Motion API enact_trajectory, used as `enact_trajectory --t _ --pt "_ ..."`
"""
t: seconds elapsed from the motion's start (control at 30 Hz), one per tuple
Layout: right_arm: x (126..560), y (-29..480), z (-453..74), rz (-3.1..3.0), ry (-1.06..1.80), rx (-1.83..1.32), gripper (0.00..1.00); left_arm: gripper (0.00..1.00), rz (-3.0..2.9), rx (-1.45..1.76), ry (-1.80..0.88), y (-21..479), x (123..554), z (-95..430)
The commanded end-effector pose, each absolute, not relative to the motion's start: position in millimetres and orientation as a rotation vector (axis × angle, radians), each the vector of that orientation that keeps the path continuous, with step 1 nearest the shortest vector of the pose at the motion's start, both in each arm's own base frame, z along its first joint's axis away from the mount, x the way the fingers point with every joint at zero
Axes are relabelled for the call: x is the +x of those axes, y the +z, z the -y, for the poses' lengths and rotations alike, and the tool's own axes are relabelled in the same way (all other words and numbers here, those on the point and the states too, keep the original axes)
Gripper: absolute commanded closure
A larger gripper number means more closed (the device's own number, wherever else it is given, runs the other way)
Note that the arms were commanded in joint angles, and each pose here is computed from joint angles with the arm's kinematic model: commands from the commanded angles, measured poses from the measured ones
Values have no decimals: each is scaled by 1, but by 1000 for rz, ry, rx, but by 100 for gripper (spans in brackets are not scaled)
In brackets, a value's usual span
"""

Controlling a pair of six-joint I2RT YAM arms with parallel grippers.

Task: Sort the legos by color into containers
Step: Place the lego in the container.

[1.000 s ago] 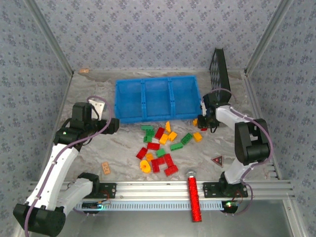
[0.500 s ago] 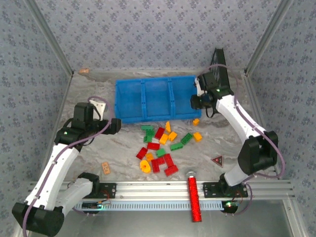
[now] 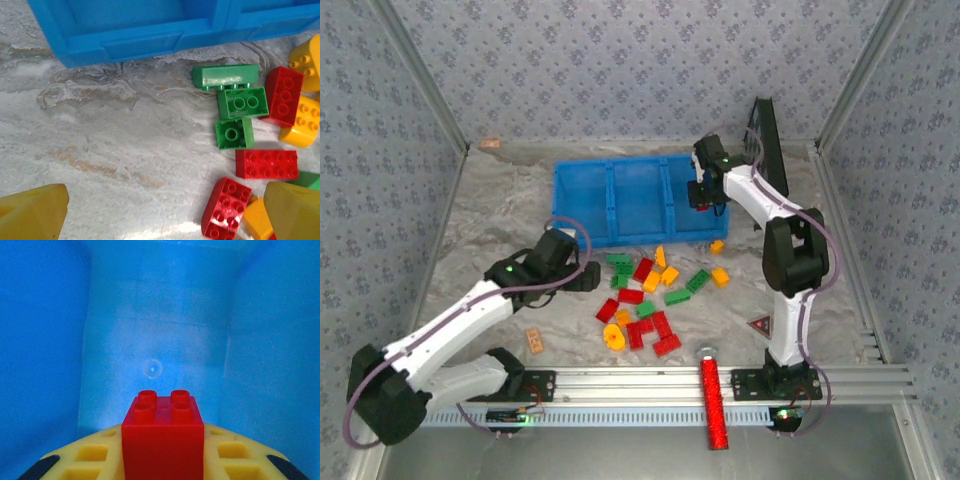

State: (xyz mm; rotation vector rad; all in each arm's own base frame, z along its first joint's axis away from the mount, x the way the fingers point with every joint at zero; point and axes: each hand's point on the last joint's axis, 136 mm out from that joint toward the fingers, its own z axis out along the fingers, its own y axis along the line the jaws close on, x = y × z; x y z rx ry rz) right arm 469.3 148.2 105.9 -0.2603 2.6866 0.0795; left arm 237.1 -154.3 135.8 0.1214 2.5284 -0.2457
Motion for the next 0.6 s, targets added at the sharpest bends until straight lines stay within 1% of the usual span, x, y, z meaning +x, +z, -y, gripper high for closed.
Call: enact_trajectory --t 0.0,0.2,0.37,0.57 --pt "480 109 -155 -2663 83 -291 74 0 -2456 8 -221 140 261 166" --pt "480 89 -153 -2695 73 -301 72 2 -2494 -33 -232 120 283 200" --pt "478 83 -152 -2707 74 -312 70 3 -2519 -31 -240 105 295 224" --pt "475 85 -151 -2703 91 -307 62 3 -2554 -20 -231 89 304 242"
